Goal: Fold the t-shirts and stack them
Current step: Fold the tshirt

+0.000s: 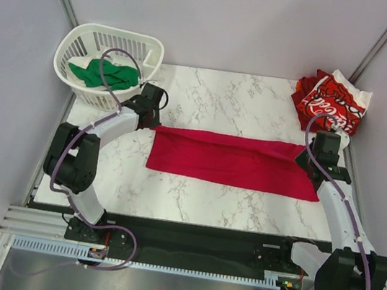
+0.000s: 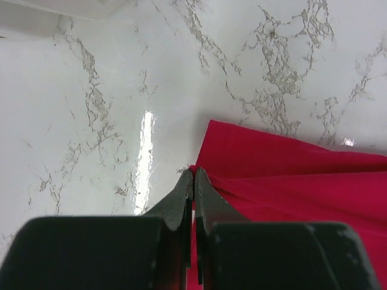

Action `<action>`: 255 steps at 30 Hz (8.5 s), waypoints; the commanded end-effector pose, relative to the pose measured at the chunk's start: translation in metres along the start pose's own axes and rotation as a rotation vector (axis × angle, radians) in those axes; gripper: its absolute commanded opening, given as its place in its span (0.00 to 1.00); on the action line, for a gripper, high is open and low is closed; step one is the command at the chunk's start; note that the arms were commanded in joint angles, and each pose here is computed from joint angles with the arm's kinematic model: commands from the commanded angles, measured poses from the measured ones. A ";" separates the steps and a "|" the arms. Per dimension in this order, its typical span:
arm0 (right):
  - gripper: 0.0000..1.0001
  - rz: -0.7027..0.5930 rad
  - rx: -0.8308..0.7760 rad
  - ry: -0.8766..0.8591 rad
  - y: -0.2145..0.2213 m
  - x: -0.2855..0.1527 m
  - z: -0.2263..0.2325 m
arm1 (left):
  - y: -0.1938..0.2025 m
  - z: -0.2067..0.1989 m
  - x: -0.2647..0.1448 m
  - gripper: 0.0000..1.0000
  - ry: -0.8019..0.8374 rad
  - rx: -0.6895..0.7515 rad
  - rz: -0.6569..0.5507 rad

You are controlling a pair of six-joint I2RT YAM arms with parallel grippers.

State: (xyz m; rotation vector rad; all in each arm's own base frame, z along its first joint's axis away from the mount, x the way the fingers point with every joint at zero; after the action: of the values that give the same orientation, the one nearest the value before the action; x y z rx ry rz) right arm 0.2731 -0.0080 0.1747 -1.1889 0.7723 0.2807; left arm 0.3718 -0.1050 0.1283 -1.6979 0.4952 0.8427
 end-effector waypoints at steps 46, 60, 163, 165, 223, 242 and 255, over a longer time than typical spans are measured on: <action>0.97 0.113 0.133 0.047 0.048 0.061 -0.003 | 0.105 -0.030 -0.015 0.36 0.067 0.110 0.252; 0.96 0.132 0.087 -0.164 -0.033 0.199 0.165 | 0.223 0.009 -0.092 0.35 0.137 0.023 0.465; 0.34 0.438 -0.280 -0.616 0.277 -0.110 0.063 | 0.305 -0.027 -0.199 0.60 0.390 -0.075 0.314; 0.30 0.434 -0.273 -0.619 0.276 -0.110 0.062 | 0.307 -0.025 -0.198 0.61 0.386 -0.079 0.312; 0.00 0.248 -0.341 -0.623 0.166 -0.185 0.100 | 0.228 -0.031 -0.272 0.02 0.584 -0.176 0.195; 0.00 0.135 -0.480 -0.460 0.062 -0.096 0.174 | 0.097 -0.071 -0.209 0.03 0.480 0.015 0.166; 0.00 0.187 -0.494 -0.390 0.037 -0.022 0.210 | 0.041 -0.100 -0.123 0.03 0.412 0.042 0.235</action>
State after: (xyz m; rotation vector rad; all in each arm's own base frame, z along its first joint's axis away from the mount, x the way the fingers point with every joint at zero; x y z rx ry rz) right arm 0.2924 0.1947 0.1861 -1.4570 0.5341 0.9019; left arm 0.2661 -0.2181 0.1973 -1.8242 0.9590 0.7240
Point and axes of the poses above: each gripper's point midway between its finger pads, its own x axis out along the fingers, its own z axis along the line the jaws close on, y = z × x, the point moved 6 cm from there along -x, back along the fingers, and after that the axes turned 9 degrees about -x, right-handed, at the moved point
